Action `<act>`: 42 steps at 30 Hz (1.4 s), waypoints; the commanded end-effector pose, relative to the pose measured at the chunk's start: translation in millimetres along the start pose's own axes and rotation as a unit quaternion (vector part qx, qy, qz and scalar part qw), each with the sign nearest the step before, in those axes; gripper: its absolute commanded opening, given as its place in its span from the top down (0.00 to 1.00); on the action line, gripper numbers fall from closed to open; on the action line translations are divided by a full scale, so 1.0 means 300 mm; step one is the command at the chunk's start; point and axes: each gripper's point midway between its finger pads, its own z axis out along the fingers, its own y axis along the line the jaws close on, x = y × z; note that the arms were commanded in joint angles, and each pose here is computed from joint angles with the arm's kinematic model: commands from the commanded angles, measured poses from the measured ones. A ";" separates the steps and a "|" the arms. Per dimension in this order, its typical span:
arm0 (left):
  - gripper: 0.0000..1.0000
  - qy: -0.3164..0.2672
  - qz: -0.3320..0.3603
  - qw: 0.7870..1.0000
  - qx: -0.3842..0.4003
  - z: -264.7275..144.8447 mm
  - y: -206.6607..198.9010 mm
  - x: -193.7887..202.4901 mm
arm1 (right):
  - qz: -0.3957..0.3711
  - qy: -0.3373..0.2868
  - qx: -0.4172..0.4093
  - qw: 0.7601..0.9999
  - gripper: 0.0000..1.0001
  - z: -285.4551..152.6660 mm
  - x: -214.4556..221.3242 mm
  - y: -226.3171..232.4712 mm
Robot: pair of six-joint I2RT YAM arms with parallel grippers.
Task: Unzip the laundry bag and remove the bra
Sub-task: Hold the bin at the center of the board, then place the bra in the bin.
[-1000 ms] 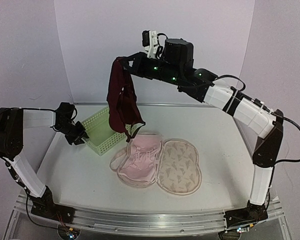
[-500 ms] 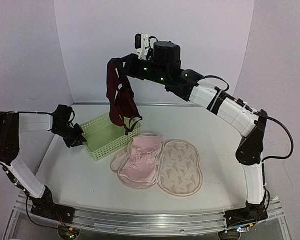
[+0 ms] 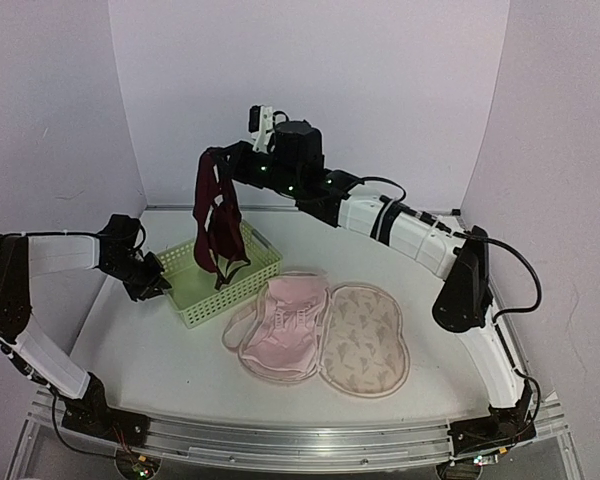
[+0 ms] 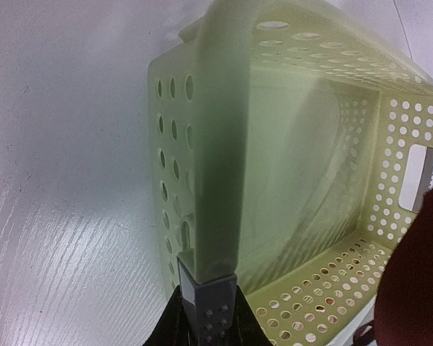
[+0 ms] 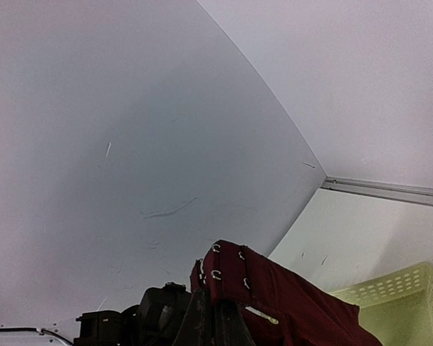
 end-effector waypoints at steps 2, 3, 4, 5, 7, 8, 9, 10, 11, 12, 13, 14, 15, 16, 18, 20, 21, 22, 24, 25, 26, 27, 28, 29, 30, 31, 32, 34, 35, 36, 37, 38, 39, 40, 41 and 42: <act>0.95 -0.016 0.018 0.999 0.038 -0.048 -0.060 -0.013 | 0.026 -0.071 -0.048 0.996 1.00 0.032 -0.079 0.037; 0.96 -0.015 0.017 0.999 0.037 -0.047 -0.058 -0.012 | 0.033 -0.070 -0.053 0.996 1.00 0.045 -0.059 0.025; 0.96 -0.013 0.017 0.999 0.037 -0.044 -0.057 -0.010 | 0.045 -0.068 -0.058 0.995 1.00 0.057 -0.042 0.015; 0.96 -0.012 0.017 0.999 0.037 -0.042 -0.057 -0.009 | 0.053 -0.066 -0.061 0.995 1.00 0.070 -0.023 0.003; 0.97 -0.012 0.017 0.999 0.038 -0.040 -0.057 -0.009 | 0.066 -0.059 -0.059 0.994 1.00 0.090 0.015 -0.028; 0.97 -0.011 0.017 0.999 0.038 -0.040 -0.056 -0.008 | 0.071 -0.055 -0.055 0.994 1.00 0.098 0.036 -0.047; 0.97 -0.012 0.017 0.999 0.039 -0.040 -0.058 -0.009 | 0.075 -0.050 -0.051 0.995 1.00 0.105 0.059 -0.065; 0.97 -0.012 0.017 0.999 0.039 -0.040 -0.059 -0.009 | 0.077 -0.043 -0.044 0.995 1.00 0.112 0.088 -0.088; 0.97 -0.012 0.018 0.999 0.041 -0.041 -0.061 -0.009 | 0.078 -0.036 -0.037 0.996 1.00 0.118 0.116 -0.112; 0.97 -0.012 0.019 0.999 0.041 -0.041 -0.063 -0.011 | 0.081 -0.027 -0.028 0.996 1.00 0.123 0.150 -0.138; 0.97 -0.012 0.019 0.999 0.042 -0.040 -0.063 -0.010 | 0.084 -0.017 -0.021 0.996 1.00 0.127 0.184 -0.166; 0.98 -0.012 0.019 0.999 0.042 -0.041 -0.064 -0.011 | 0.088 -0.007 -0.017 0.996 1.00 0.130 0.221 -0.188; 0.98 -0.012 0.019 0.999 0.042 -0.041 -0.064 -0.011 | 0.093 0.005 -0.014 0.996 1.00 0.134 0.258 -0.209; 0.98 -0.012 0.020 0.999 0.043 -0.040 -0.066 -0.012 | 0.099 0.016 -0.011 0.995 1.00 0.137 0.294 -0.229; 0.98 -0.012 0.021 0.999 0.044 -0.040 -0.068 -0.012 | 0.113 0.039 -0.010 0.993 1.00 0.141 0.367 -0.265; 0.99 -0.011 0.020 0.999 0.045 -0.038 -0.069 -0.012 | 0.125 0.053 -0.002 0.991 1.00 0.140 0.433 -0.299; 0.99 -0.011 0.022 0.999 0.045 -0.039 -0.070 -0.012 | 0.130 0.062 0.003 0.990 1.00 0.139 0.472 -0.312; 0.99 -0.010 0.021 0.999 0.045 -0.038 -0.070 -0.012 | 0.134 0.071 0.010 0.988 1.00 0.137 0.511 -0.330; 0.99 -0.010 0.022 0.999 0.045 -0.036 -0.069 -0.011 | 0.144 0.086 0.017 0.986 1.00 0.136 0.571 -0.351; 0.99 -0.009 0.021 0.999 0.044 -0.035 -0.067 -0.010 | 0.147 0.092 0.019 0.985 1.00 0.135 0.596 -0.357; 0.99 -0.009 0.021 0.999 0.045 -0.035 -0.068 -0.010 | 0.151 0.097 0.022 0.984 1.00 0.134 0.619 -0.362; 0.99 -0.009 0.022 0.999 0.046 -0.035 -0.069 -0.010 | 0.154 0.100 0.026 0.983 1.00 0.133 0.640 -0.370; 1.00 -0.009 0.022 0.999 0.045 -0.035 -0.068 -0.010 | 0.156 0.102 0.030 0.982 1.00 0.133 0.656 -0.374; 1.00 -0.009 0.022 0.999 0.046 -0.035 -0.069 -0.010 | 0.159 0.104 0.034 0.981 1.00 0.133 0.670 -0.378; 1.00 -0.009 0.022 0.999 0.047 -0.035 -0.071 -0.011 | 0.162 0.105 0.039 0.980 1.00 0.134 0.685 -0.388; 1.00 -0.009 0.023 0.999 0.047 -0.036 -0.072 -0.011 | 0.166 0.105 0.047 0.979 1.00 0.136 0.696 -0.403; 1.00 -0.008 0.022 0.999 0.047 -0.036 -0.071 -0.010 | 0.169 0.104 0.053 0.979 1.00 0.138 0.704 -0.413; 1.00 -0.007 0.023 0.998 0.049 -0.038 -0.074 -0.008 | 0.176 0.101 0.071 0.977 0.93 0.143 0.718 -0.444; 1.00 -0.008 0.023 0.998 0.050 -0.039 -0.074 -0.008 | 0.176 0.098 0.077 0.976 0.86 0.145 0.719 -0.455; 1.00 -0.008 0.024 0.998 0.051 -0.041 -0.076 -0.008 | 0.175 0.096 0.080 0.976 0.83 0.148 0.720 -0.460; 1.00 -0.008 0.024 0.998 0.052 -0.043 -0.077 -0.008 | 0.175 0.097 0.082 0.976 0.76 0.149 0.721 -0.462; 1.00 -0.008 0.025 0.998 0.052 -0.043 -0.076 -0.007 | 0.174 0.097 0.083 0.976 0.70 0.149 0.717 -0.462; 1.00 -0.008 0.025 0.998 0.052 -0.043 -0.076 -0.006 | 0.173 0.098 0.080 0.977 0.66 0.147 0.710 -0.454; 1.00 -0.009 0.024 0.998 0.053 -0.045 -0.078 -0.007 | 0.172 0.099 0.078 0.977 0.62 0.143 0.704 -0.445; 1.00 -0.008 0.024 0.998 0.052 -0.044 -0.076 -0.006 | 0.171 0.103 0.077 0.977 0.59 0.135 0.705 -0.440; 1.00 -0.008 0.025 0.998 0.052 -0.043 -0.076 -0.006 | 0.169 0.105 0.075 0.977 0.55 0.127 0.699 -0.430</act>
